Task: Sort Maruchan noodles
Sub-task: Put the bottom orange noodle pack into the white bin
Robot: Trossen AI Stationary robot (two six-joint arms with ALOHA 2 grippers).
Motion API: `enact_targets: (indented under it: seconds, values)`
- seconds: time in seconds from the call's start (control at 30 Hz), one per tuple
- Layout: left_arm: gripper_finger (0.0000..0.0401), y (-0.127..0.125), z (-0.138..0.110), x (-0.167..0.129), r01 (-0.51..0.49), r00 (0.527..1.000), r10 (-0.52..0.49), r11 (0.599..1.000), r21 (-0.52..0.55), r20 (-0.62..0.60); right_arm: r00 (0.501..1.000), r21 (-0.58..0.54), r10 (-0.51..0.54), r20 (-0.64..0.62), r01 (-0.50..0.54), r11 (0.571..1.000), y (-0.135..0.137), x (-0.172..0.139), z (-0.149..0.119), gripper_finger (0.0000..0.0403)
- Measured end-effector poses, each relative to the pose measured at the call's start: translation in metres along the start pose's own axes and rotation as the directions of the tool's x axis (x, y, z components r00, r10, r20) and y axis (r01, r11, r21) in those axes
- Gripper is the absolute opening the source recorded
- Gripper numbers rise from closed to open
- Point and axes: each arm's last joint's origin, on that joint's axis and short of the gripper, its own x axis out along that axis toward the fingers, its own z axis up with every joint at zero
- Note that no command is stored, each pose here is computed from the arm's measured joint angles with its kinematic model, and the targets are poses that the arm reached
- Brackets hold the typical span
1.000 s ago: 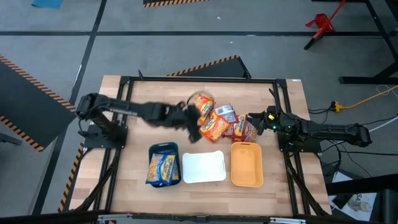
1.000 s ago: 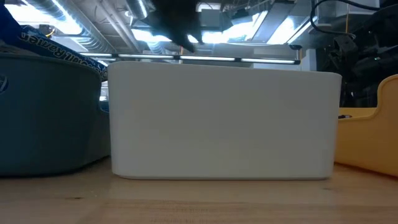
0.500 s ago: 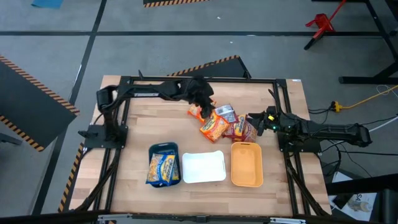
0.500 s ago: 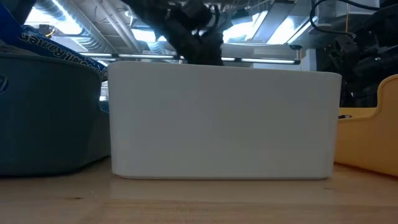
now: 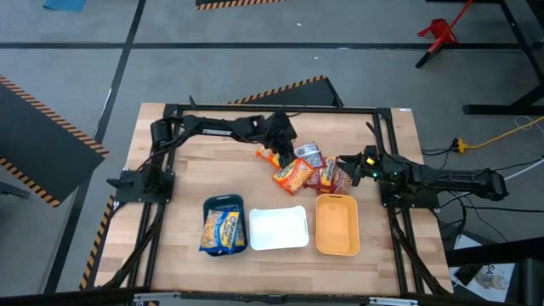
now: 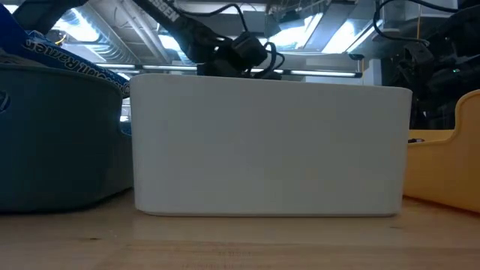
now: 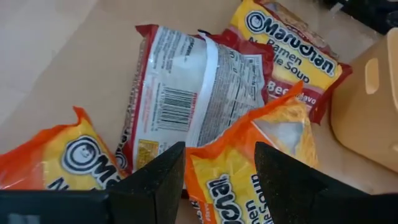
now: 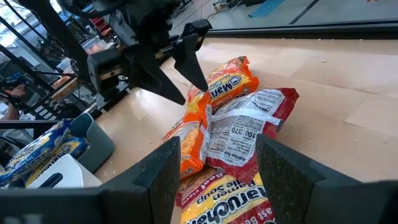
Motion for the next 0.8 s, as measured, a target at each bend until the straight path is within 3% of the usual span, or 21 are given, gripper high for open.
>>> enact_targets:
  seconds: [0.33,0.8]
  values:
    - [0.0186,-0.003,-0.005,0.003,-0.019,0.999,0.019,0.999,0.026,-0.03,1.0,0.0,0.0,0.0,0.0,1.0,0.0,0.0,0.0,0.0195]
    - [0.0186,-0.017,-0.032,0.039,0.032,0.99,-0.026,0.999,0.037,-0.139,1.0,0.0,0.0,0.0,0.0,1.0,0.0,0.0,0.0,0.0195]
